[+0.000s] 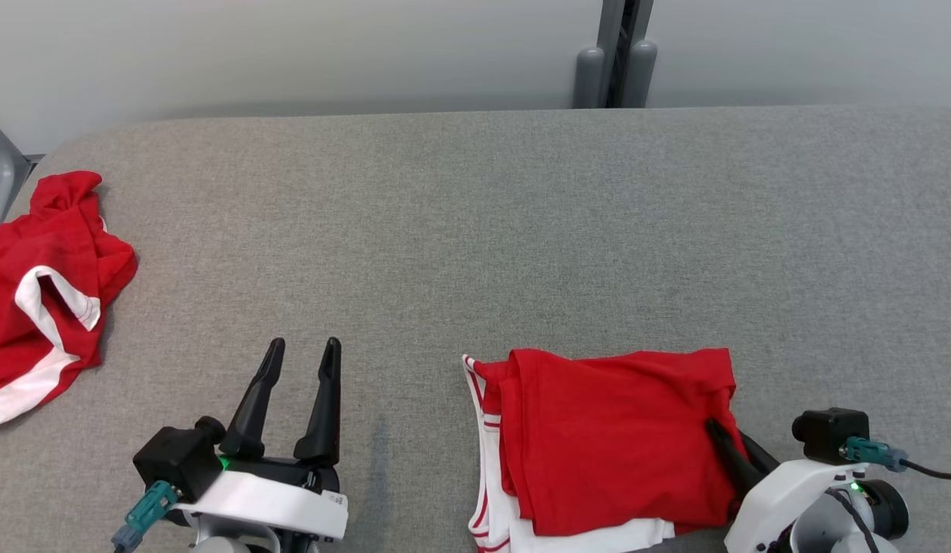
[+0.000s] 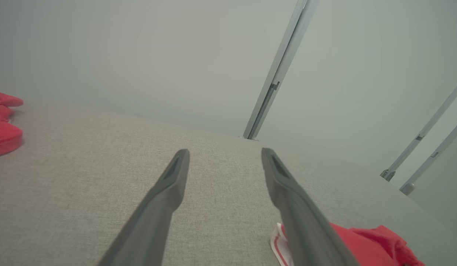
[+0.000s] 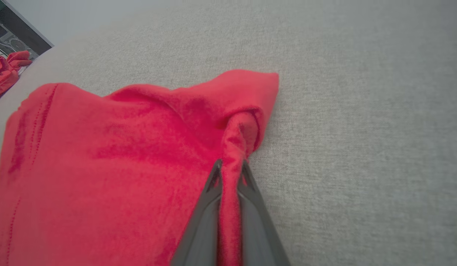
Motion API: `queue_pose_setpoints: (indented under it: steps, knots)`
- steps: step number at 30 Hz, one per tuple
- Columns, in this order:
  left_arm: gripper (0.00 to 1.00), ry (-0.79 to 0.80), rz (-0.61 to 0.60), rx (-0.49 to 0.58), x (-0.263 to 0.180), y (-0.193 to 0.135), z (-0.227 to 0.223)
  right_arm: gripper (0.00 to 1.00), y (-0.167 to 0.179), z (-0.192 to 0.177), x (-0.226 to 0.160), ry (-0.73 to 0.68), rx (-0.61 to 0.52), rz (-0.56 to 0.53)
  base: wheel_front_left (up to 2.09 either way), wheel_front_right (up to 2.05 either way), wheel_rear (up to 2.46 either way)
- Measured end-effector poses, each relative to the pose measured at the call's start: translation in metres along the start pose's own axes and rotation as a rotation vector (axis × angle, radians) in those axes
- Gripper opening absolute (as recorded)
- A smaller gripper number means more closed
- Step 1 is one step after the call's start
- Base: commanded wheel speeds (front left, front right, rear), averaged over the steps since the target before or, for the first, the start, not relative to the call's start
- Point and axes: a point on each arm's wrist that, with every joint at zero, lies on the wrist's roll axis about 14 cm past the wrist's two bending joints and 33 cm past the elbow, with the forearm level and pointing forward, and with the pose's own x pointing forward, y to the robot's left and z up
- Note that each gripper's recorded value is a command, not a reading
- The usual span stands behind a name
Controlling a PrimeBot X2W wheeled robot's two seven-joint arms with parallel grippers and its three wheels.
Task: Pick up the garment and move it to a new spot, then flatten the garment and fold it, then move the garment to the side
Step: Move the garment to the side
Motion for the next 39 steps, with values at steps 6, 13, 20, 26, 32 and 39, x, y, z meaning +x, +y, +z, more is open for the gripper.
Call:
queue_pose_setpoints:
  steps: [6,13,20,26,32,39]
  knots:
    - [1.00,0.005,-0.024,0.006,0.000,-0.007,-0.001,0.00,-0.003,0.008,-0.001,-0.018,-0.055,0.000,0.00,0.00,0.00]
    - [1.00,0.051,-0.099,0.030,0.010,-0.028,-0.018,0.00,-0.030,0.032,0.003,-0.017,-0.211,-0.019,0.00,0.00,0.00]
    - [1.00,0.120,-0.248,0.082,0.039,-0.065,-0.050,0.00,-0.091,0.071,0.016,-0.002,-0.411,-0.092,0.00,0.00,0.00]
    - [1.00,0.151,-0.413,0.098,0.072,-0.107,-0.079,0.00,-0.170,0.105,0.019,0.006,-0.517,-0.230,0.00,0.00,0.00]
    - [1.00,0.161,-0.662,0.082,0.092,-0.168,-0.109,0.00,-0.247,0.121,0.014,0.048,-0.584,-0.375,0.00,0.00,0.00]
    - [1.00,0.188,-0.762,-0.001,0.112,-0.188,-0.143,0.00,-0.326,0.110,-0.002,0.193,-0.659,-0.542,0.00,0.00,0.00]
